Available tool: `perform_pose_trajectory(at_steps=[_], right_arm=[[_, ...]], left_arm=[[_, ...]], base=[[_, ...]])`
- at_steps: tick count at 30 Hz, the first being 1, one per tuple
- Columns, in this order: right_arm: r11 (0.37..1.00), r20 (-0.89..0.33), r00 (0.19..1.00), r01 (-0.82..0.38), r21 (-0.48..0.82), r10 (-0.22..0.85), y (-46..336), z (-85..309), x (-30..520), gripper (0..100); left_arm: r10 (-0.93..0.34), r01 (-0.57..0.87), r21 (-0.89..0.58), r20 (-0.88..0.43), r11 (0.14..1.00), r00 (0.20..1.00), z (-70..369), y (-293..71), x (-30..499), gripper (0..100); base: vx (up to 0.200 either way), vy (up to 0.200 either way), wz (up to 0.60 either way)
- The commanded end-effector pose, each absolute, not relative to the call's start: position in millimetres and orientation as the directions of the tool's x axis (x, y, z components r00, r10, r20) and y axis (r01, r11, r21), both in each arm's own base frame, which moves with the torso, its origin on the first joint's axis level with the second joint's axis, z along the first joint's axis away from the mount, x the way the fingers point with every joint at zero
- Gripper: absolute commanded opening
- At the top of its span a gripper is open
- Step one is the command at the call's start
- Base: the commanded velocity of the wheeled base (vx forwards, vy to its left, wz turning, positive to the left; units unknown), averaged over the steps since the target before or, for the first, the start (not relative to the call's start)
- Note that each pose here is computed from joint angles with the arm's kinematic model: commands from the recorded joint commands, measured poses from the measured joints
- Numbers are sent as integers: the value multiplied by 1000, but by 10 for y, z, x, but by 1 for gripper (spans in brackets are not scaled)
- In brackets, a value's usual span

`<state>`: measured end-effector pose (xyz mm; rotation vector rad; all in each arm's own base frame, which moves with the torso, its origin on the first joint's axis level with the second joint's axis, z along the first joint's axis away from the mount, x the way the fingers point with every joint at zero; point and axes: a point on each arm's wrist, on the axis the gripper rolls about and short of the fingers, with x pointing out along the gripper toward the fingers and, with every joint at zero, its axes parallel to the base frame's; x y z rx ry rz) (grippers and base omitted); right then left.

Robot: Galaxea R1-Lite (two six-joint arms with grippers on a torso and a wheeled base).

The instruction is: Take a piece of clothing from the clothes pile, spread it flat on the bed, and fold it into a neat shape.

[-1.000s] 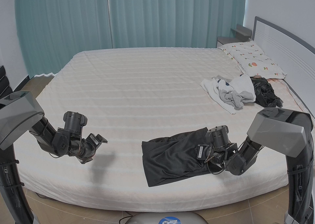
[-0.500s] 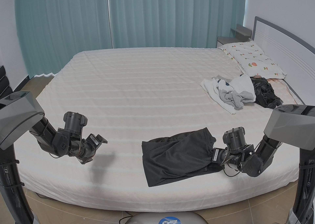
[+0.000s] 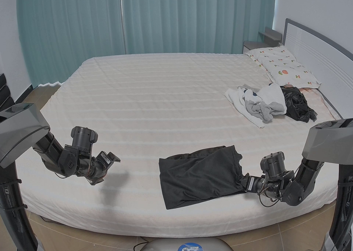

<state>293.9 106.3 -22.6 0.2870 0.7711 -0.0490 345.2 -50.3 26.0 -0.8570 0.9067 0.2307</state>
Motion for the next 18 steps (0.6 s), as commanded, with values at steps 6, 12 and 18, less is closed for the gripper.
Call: perform_pose_trajectory(at_steps=[6, 12, 18], right_arm=[[933, -594, 800, 139, 331, 92, 914, 54, 3015, 100], [898, -523, 843, 124, 421, 129, 859, 177, 3379, 100], [842, -547, 822, 176, 510, 160, 971, 121, 3646, 100]], left_arm=[[-169, -512, -555, -769, 655, 617, 259, -503, 3451, 100], [-176, -508, -563, -764, 652, 620, 287, -509, 3443, 100], [-167, -528, -562, -769, 637, 618, 280, -502, 3407, 100]], base=[[0, 0, 0], [0, 0, 0], [0, 0, 0]])
